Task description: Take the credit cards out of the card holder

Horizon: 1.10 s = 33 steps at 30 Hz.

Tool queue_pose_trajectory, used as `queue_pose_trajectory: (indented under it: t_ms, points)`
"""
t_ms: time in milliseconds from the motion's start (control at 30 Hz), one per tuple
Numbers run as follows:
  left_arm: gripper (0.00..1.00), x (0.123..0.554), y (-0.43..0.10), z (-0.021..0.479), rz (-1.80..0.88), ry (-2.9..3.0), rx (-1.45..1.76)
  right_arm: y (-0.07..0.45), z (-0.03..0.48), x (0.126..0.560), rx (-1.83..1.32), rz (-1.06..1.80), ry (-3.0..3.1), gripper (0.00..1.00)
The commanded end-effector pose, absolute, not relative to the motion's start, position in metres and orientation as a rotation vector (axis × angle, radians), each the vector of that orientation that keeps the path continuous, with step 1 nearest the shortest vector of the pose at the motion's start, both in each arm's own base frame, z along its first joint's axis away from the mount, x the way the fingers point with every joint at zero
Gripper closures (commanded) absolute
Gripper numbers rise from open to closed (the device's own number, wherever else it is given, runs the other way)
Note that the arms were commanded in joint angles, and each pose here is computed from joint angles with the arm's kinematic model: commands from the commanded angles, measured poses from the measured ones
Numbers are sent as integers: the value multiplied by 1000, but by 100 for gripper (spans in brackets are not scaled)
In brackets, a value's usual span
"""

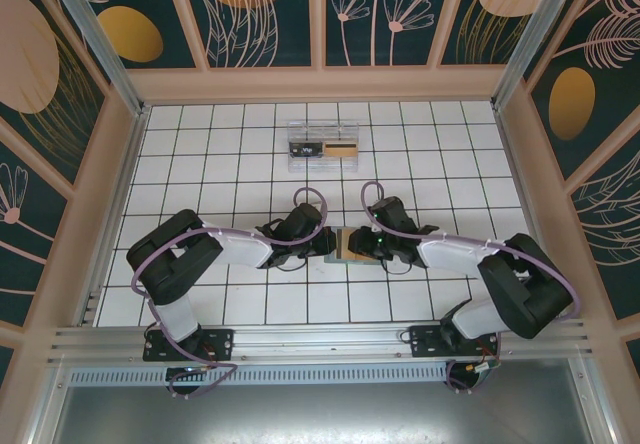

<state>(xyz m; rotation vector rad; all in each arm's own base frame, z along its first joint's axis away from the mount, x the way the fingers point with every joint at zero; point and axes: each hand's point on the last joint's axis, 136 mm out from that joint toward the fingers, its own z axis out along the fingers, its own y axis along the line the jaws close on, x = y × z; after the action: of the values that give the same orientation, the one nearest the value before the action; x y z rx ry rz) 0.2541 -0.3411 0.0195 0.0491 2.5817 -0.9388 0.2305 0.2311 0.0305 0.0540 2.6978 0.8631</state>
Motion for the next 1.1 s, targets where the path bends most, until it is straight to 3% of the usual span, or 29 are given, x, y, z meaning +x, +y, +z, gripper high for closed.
queue_pose_trajectory:
  t_ms: [0,233,700,1067]
  points:
    - [92,221,-293,-45,-645,2823,26,230,27,233,25,779,2723,71]
    - [92,221,-294,-45,-652,2820,26,229,21,231,15,698,2748,70]
    - [92,220,-296,-44,-672,2817,25,245,41,230,12,975,2669,75]
    - [92,222,-289,-43,-614,2812,32,221,22,234,-37,689,2740,71]
